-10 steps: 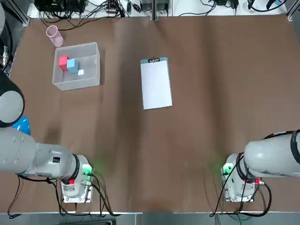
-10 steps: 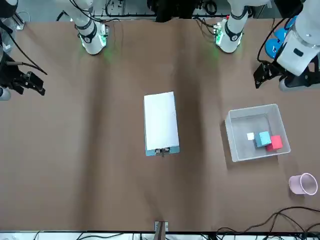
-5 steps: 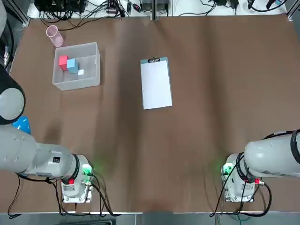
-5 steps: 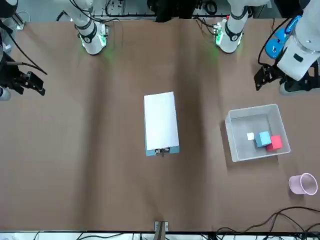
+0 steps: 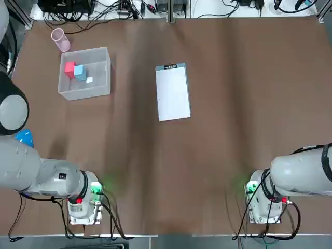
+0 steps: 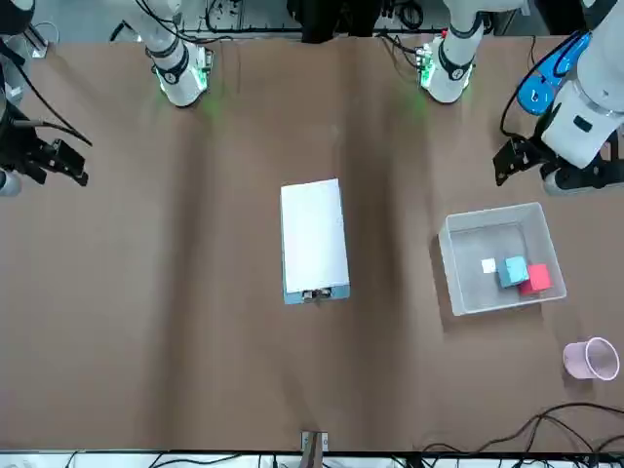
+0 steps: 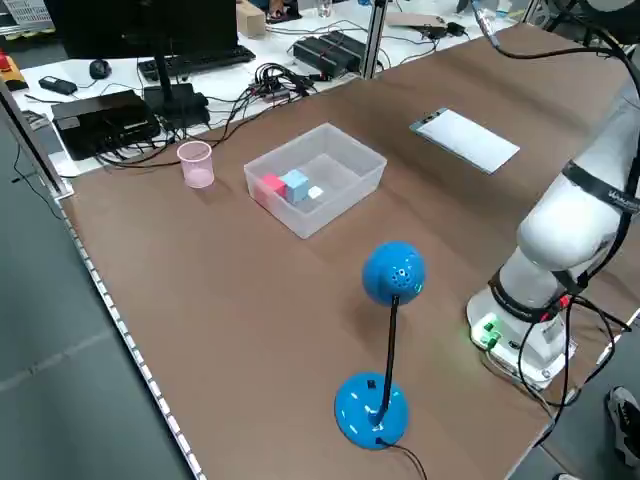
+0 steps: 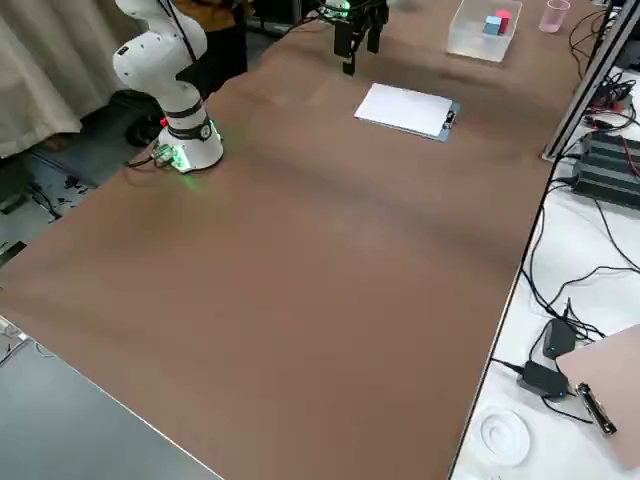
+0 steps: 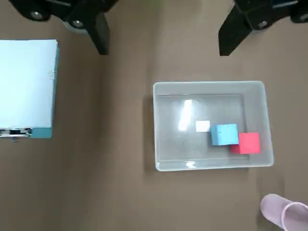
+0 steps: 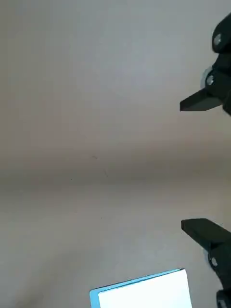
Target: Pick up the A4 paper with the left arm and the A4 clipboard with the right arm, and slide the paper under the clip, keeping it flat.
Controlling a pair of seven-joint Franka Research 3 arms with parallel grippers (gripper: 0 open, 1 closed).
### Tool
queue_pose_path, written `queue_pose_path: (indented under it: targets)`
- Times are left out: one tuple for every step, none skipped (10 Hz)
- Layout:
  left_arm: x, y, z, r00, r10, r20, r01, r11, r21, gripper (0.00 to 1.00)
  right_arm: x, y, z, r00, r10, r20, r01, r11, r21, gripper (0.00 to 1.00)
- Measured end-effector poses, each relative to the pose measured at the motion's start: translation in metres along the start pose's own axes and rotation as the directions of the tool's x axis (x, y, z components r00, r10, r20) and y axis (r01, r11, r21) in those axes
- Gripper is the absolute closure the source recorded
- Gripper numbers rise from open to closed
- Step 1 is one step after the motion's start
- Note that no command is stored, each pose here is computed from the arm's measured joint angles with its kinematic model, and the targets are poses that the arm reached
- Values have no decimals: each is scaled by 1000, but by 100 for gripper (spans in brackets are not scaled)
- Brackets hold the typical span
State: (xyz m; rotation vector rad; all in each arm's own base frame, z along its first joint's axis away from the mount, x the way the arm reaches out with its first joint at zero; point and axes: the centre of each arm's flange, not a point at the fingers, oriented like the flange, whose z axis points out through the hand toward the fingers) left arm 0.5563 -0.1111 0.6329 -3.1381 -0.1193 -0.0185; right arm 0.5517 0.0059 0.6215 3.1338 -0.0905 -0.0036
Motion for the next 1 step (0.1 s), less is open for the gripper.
queue_pose_path:
  targets:
    - [1,-4,0,1000,-11,4,11,1000,-15,0,0,0,0,1000,0,0,0,1000,0,1]
